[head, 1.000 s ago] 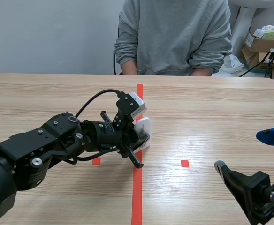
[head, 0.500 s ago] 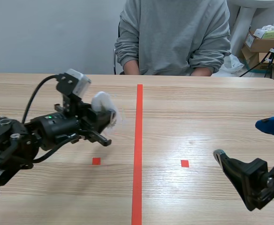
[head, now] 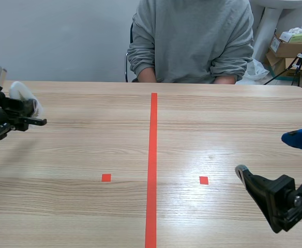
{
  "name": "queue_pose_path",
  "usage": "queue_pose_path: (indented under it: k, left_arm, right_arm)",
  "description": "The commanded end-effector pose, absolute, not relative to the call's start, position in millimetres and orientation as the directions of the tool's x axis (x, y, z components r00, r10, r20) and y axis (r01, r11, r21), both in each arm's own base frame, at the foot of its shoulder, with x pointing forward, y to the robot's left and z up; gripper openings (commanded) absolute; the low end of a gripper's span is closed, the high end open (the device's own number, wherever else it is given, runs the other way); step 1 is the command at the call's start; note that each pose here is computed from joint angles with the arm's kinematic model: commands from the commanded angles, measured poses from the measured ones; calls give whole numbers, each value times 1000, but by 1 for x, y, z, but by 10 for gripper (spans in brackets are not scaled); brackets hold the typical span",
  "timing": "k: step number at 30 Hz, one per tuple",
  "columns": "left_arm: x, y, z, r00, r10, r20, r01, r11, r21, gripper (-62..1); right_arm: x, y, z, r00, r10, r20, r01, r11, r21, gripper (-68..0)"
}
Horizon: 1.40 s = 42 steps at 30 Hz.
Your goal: Do the leaf sorting experiment
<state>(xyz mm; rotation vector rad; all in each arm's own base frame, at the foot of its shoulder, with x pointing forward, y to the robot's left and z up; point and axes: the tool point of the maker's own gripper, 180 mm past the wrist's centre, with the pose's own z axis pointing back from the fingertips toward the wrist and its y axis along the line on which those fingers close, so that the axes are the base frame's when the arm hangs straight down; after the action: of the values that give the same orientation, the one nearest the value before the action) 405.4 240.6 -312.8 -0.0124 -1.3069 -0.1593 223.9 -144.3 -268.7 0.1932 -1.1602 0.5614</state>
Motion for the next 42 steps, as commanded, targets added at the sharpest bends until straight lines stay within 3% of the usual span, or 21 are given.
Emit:
queue_pose_path:
  k: [1, 7, 17, 21, 29, 39, 42]
  left_arm:
    - [417, 255, -297, 207, -104, 973, 96, 992, 86, -556]
    - [434, 283, -298, 224, -95, 970, 19, 995, 93, -557]
    - [435, 305, -334, 334, -87, 939, -74, 990, 118, -569]
    - [431, 307, -347, 381, -111, 918, -75, 986, 150, -569]
    - [428, 306, -354, 396, -103, 912, -77, 987, 144, -561]
    - [428, 318, -347, 374, -120, 920, -135, 974, 182, -198]
    - [426, 321, -348, 372, -129, 919, -134, 972, 191, -43]
  right_arm:
    - [230, -146, -261, 250, 317, 915, -507, 848, -155, -56]
    - [230, -146, -261, 250, 317, 915, -507, 848, -155, -56]
    - [229, -145, -261, 250, 317, 915, -510, 846, -153, -56]
    - [229, -145, -261, 250, 317, 915, -510, 846, -154, -56]
    - [229, -145, -261, 250, 317, 915, -510, 846, -153, -56]
    - [229, -145, -261, 250, 317, 915, -510, 846, -153, -56]
    - [229, -145, -261, 250, 317, 915, -510, 846, -153, -56]
